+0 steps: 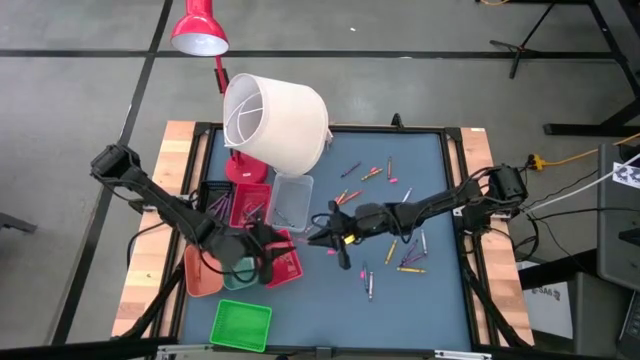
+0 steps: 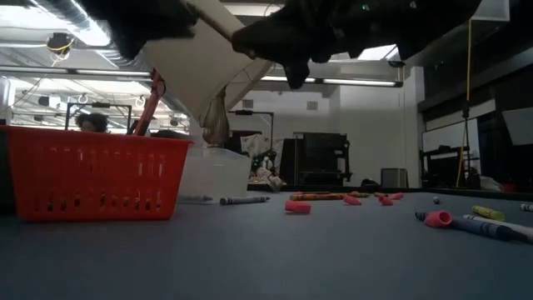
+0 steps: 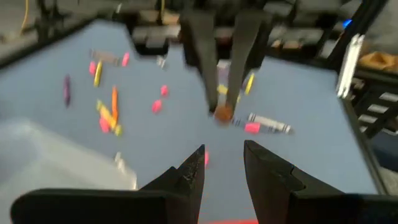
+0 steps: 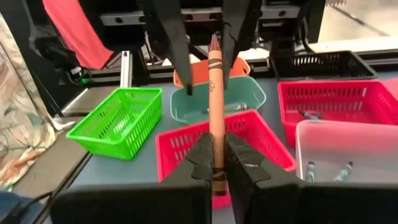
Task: Sort crayons
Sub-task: Put the brown crayon into the bottom red bin
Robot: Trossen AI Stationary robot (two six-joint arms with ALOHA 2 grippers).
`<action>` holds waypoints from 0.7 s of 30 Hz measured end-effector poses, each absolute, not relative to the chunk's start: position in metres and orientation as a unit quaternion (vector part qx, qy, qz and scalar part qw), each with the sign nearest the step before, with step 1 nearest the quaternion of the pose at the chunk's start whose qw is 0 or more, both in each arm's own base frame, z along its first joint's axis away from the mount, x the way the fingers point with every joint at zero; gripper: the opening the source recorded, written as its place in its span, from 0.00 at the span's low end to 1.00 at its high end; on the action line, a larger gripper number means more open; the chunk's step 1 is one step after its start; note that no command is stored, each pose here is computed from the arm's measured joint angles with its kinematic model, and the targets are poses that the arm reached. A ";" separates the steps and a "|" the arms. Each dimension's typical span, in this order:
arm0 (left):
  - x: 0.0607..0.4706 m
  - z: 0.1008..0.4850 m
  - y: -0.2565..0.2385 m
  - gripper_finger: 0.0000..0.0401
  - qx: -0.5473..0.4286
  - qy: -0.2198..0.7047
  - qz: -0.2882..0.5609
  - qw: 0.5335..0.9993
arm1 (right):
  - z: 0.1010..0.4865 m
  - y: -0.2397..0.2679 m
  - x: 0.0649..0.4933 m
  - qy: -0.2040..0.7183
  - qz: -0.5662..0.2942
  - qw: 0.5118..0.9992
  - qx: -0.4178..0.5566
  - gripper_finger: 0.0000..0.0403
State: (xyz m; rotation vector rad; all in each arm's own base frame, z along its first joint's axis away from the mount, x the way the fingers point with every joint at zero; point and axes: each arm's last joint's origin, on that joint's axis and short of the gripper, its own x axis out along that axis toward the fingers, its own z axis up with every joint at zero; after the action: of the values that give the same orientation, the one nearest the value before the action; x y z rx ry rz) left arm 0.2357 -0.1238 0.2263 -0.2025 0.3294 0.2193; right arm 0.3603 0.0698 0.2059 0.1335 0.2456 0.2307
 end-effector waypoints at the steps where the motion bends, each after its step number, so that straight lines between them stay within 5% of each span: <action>1: 0.237 0.229 -0.124 0.24 -0.092 0.152 0.104 0.979 | 0.207 0.070 0.361 0.119 0.115 0.984 0.066 0.05; 21: 0.249 0.239 -0.109 0.24 -0.066 0.110 0.119 0.985 | 0.213 0.069 0.362 0.085 0.115 0.987 0.068 0.05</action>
State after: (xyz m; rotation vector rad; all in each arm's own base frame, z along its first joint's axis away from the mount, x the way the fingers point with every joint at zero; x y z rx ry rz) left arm 0.2485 -0.1091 0.2390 -0.1325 0.2213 0.2389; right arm 0.3619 0.0687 0.2133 0.1370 0.1700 0.2304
